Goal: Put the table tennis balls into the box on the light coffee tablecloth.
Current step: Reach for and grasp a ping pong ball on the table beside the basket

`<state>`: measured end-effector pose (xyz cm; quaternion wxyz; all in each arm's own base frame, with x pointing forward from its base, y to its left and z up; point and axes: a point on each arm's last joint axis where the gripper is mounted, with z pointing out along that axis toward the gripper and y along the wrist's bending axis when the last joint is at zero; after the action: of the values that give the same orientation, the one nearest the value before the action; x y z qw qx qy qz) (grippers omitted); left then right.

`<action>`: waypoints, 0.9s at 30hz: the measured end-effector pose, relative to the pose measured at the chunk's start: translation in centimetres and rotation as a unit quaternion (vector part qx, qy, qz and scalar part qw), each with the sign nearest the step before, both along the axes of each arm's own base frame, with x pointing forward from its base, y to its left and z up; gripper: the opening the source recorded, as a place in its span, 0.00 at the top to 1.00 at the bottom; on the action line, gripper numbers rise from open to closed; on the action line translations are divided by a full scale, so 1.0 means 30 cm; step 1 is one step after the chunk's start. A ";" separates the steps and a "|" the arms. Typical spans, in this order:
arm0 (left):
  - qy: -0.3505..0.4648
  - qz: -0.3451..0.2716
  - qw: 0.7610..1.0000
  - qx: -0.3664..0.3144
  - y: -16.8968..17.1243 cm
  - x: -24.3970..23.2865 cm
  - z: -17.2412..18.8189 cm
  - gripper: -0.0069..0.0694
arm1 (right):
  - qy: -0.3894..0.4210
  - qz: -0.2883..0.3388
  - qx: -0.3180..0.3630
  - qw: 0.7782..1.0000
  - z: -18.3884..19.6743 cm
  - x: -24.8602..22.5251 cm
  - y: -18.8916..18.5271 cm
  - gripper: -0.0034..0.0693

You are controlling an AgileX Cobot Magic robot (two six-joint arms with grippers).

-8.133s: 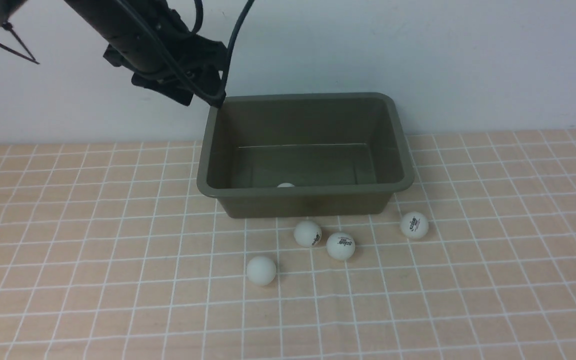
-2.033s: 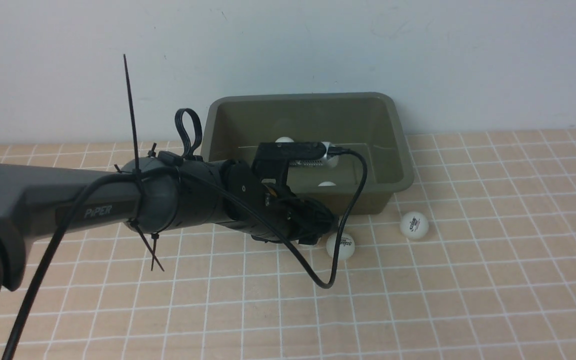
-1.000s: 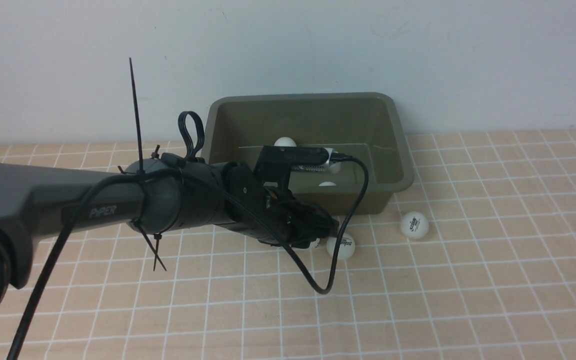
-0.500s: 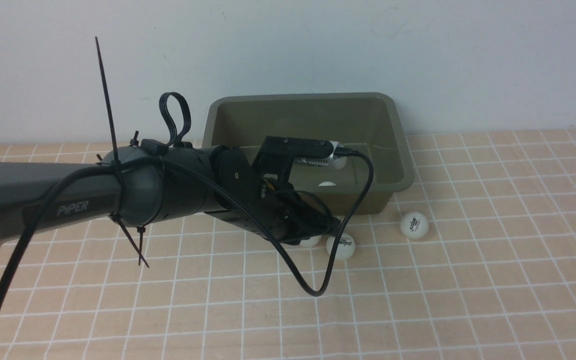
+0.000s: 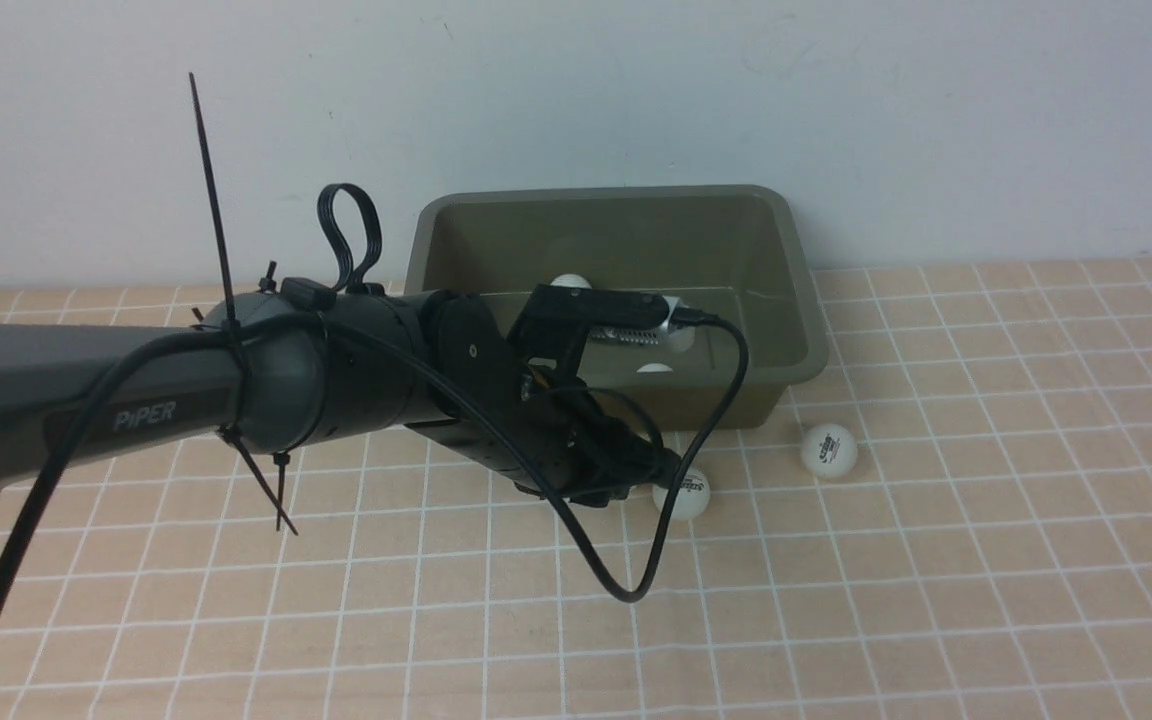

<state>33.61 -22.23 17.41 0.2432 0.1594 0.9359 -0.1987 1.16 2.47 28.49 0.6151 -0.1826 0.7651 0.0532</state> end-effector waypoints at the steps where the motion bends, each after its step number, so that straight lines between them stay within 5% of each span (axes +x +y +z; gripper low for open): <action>1: 0.004 -0.002 1.000 0.001 0.000 -0.003 0.000 0.64 | 0.000 0.000 0.000 1.000 0.000 0.000 0.000 0.67; 8: 0.006 0.000 1.000 -0.003 0.000 -0.005 0.007 0.31 | 0.000 -0.002 -0.004 1.000 -0.001 0.000 -0.002 0.67; 27: -0.054 0.038 0.997 -0.027 -0.001 0.033 0.030 0.28 | 0.000 -0.004 -0.007 1.000 -0.001 0.001 -0.003 0.67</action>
<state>34.60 -22.26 18.30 0.3045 0.1274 0.9212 -0.2059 1.19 2.38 28.45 0.6143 -0.1840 0.7660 0.0458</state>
